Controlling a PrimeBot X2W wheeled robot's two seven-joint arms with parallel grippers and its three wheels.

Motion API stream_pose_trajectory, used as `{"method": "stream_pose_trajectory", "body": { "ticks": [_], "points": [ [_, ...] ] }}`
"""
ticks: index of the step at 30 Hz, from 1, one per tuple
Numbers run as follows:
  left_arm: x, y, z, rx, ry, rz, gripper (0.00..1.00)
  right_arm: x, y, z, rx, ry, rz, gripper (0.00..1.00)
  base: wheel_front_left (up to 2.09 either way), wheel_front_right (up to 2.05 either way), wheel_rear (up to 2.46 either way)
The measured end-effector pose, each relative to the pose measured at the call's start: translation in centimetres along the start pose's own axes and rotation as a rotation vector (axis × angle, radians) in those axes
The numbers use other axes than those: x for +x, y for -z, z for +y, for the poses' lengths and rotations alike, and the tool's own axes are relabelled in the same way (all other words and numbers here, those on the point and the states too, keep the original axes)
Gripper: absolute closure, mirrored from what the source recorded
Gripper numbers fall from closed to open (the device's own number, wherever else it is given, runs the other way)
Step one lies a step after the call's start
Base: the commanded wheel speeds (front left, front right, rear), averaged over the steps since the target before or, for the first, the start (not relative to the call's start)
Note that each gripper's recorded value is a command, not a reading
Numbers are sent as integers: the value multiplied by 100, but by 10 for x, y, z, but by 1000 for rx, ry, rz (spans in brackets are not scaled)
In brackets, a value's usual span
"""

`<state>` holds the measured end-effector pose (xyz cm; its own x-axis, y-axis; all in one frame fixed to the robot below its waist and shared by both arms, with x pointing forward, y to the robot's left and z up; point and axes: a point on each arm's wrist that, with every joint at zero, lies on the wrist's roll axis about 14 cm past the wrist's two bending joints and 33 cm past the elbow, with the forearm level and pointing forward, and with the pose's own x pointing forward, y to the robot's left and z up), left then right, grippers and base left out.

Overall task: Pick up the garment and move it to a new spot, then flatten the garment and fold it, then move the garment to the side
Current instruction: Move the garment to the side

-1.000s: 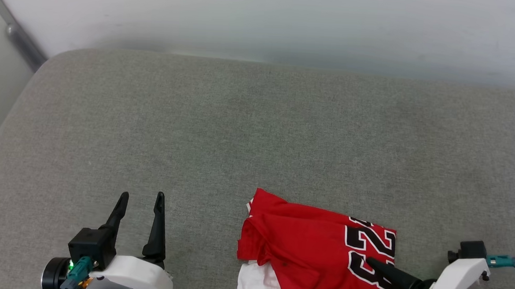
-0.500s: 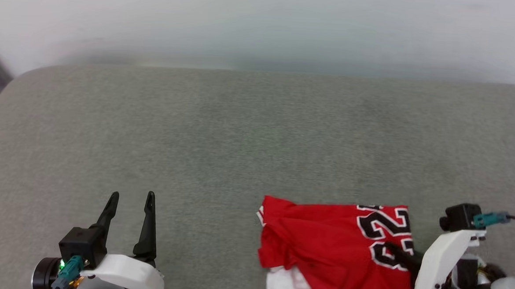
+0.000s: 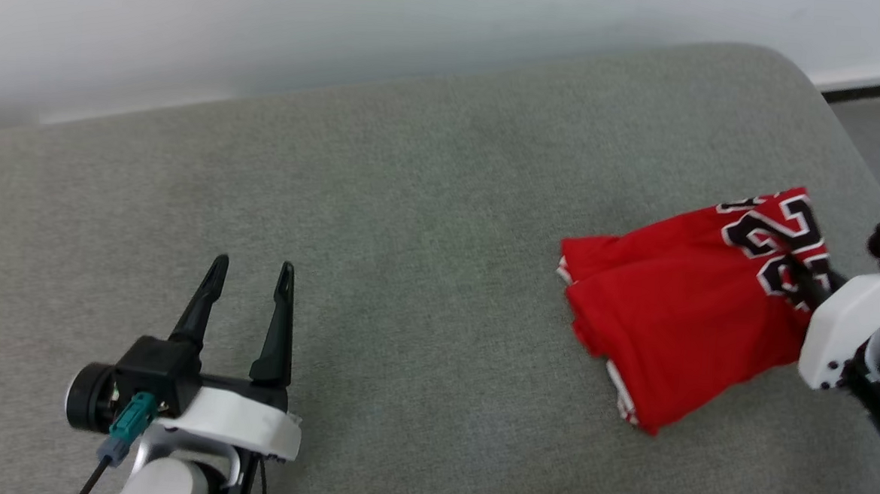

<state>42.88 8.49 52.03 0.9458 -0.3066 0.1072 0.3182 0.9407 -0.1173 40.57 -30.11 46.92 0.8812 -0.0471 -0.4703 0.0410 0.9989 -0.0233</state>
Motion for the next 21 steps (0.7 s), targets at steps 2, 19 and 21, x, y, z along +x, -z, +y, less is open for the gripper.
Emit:
{"method": "stream_pose_trajectory", "body": {
  "ticks": [2,19,21],
  "points": [
    [17,4,-11,1,57,-4,0,6,-3,-27,12,74,-19,100,0,0,0],
    [96,93,-42,-34,273,116,0,60,25,-157,7,448,-5,63,0,0,0],
    [97,102,-42,-43,275,132,0,63,34,-160,-4,466,1,0,0,0,0]
  ]
}}
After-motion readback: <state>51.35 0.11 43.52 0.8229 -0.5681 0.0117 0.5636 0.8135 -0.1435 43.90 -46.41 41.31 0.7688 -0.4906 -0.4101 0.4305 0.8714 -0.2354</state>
